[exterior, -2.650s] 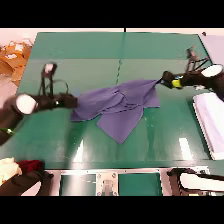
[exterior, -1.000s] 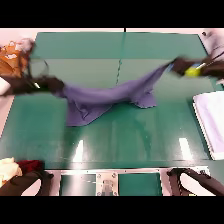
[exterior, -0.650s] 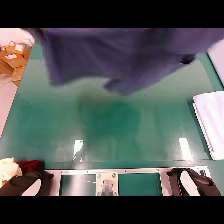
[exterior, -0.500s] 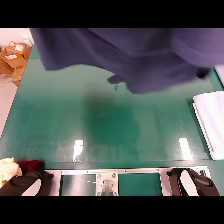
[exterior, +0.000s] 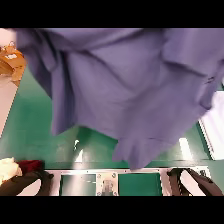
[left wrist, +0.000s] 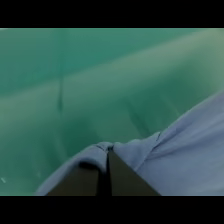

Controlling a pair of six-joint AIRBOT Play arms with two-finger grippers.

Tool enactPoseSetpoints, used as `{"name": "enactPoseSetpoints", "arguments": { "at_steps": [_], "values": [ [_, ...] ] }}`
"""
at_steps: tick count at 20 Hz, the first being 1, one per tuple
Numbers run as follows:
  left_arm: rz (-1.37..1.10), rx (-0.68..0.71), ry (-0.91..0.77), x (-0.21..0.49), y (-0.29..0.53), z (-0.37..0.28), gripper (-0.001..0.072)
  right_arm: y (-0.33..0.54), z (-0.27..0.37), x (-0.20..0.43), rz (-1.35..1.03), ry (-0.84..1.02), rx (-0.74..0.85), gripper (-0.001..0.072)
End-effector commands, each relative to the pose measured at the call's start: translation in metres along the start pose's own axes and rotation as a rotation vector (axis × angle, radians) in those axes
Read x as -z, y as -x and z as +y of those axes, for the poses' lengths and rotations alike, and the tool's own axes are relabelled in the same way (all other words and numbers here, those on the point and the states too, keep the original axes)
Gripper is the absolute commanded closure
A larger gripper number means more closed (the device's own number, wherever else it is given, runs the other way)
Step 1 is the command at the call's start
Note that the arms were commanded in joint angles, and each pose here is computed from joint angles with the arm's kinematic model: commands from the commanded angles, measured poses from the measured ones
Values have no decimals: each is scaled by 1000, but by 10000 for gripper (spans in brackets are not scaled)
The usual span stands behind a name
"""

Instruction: Fold the shirts.

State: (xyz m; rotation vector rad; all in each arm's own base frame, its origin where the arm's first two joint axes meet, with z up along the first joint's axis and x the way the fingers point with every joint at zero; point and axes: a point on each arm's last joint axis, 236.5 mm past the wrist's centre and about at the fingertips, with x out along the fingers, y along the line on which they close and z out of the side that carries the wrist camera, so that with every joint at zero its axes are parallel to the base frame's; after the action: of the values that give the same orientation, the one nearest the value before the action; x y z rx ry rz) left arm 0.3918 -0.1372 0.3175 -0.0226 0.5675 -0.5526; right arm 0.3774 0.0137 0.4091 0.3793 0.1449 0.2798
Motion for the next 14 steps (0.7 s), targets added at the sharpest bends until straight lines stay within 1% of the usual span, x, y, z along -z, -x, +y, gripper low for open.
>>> {"name": "enactPoseSetpoints", "arguments": {
  "at_steps": [1, 3, 5, 6, 8, 9, 10, 11, 12, 13, 14],
  "values": [
    [236, 71, 214, 88, -129, 42, 684, -87, -55, 131, 303, -154, -11, 690],
    [319, 90, 336, 137, -199, 66, 684, -132, -89, 211, 430, -250, 36, 690],
    [349, 119, 456, 172, -249, 78, 684, -166, -115, 280, 547, -318, 74, 690],
    [345, 142, 495, 182, -268, 80, 641, -178, -124, 313, 602, -346, 89, 690],
    [330, 153, 568, 194, -289, 84, 328, -192, -137, 366, 696, -386, 109, 689],
    [327, 142, 569, 196, -292, 89, 332, -194, -143, 382, 725, -400, 119, 678],
    [328, 137, 562, 195, -288, 94, 332, -194, -151, 388, 735, -410, 129, 534],
    [333, 145, 541, 190, -280, 100, 332, -192, -160, 384, 731, -421, 140, 362],
    [349, 162, 519, 183, -265, 108, 331, -186, -168, 375, 734, -432, 139, 340],
    [376, 182, 507, 177, -247, 116, 331, -175, -177, 363, 742, -453, 135, 342],
    [405, 209, 503, 171, -225, 125, 331, -160, -187, 352, 750, -472, 138, 374]
  ]
}}
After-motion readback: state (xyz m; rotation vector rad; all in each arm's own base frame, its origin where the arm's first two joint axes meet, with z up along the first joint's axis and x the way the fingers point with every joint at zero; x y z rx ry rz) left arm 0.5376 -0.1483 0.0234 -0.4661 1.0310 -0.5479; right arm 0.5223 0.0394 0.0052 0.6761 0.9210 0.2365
